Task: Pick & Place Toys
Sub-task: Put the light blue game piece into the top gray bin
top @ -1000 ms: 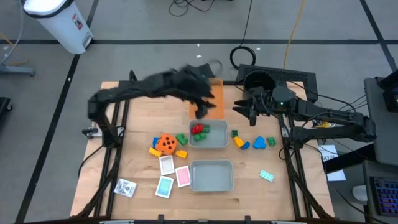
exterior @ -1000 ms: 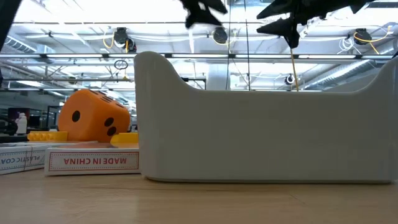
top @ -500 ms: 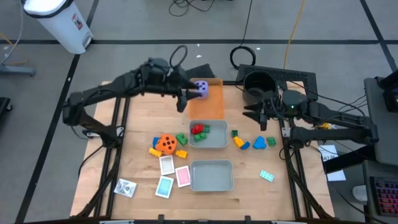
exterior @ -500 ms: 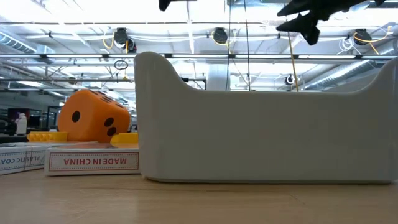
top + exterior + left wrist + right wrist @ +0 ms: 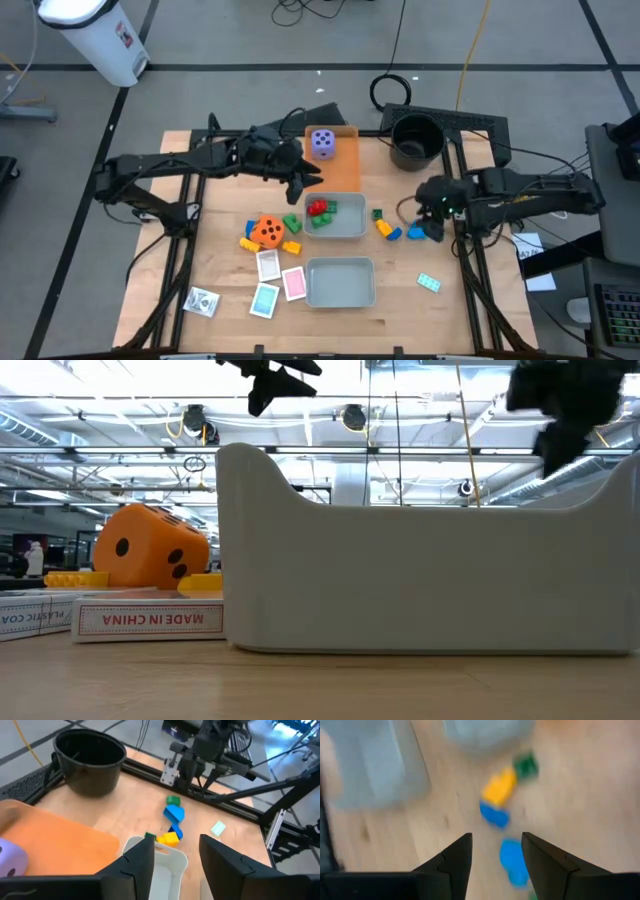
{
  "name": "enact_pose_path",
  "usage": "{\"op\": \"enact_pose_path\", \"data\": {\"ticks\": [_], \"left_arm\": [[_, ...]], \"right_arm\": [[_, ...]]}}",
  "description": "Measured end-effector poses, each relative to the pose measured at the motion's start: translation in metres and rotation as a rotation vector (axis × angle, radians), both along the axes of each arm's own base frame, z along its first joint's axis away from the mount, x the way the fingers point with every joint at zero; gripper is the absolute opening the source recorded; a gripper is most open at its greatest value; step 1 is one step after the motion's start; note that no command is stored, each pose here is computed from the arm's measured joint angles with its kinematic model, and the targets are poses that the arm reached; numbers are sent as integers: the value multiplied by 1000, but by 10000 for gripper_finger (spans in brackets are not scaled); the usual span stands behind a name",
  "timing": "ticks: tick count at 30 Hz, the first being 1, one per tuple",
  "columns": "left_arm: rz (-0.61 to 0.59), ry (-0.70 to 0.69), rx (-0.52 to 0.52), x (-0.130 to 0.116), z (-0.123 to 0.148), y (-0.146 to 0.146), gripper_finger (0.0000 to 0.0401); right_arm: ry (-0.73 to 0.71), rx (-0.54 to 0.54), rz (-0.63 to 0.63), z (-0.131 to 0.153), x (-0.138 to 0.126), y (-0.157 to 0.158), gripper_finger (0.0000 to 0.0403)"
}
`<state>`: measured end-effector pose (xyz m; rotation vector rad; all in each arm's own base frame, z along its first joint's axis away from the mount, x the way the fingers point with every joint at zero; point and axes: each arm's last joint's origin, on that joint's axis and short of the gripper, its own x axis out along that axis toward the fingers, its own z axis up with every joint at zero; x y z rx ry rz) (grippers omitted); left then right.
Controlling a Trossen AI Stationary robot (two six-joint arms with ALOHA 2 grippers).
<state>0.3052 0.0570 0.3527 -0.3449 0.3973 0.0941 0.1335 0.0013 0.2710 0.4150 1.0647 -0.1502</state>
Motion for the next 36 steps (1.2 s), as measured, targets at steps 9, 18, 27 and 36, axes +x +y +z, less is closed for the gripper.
{"op": "enact_pose_path", "data": {"ticks": [9,18,27,36], "left_arm": [[25,-63,15,1,5,7,157],[-10,-71,-2,1,6,8,138],[-17,-70,-22,1,5,6,146],[-17,-69,-25,1,5,6,138]], "right_arm": [[257,-58,213,-25,19,15,164],[369,-97,356,-42,34,17,164],[426,-116,436,-54,43,18,164],[536,-240,436,-69,54,15,164]]}}
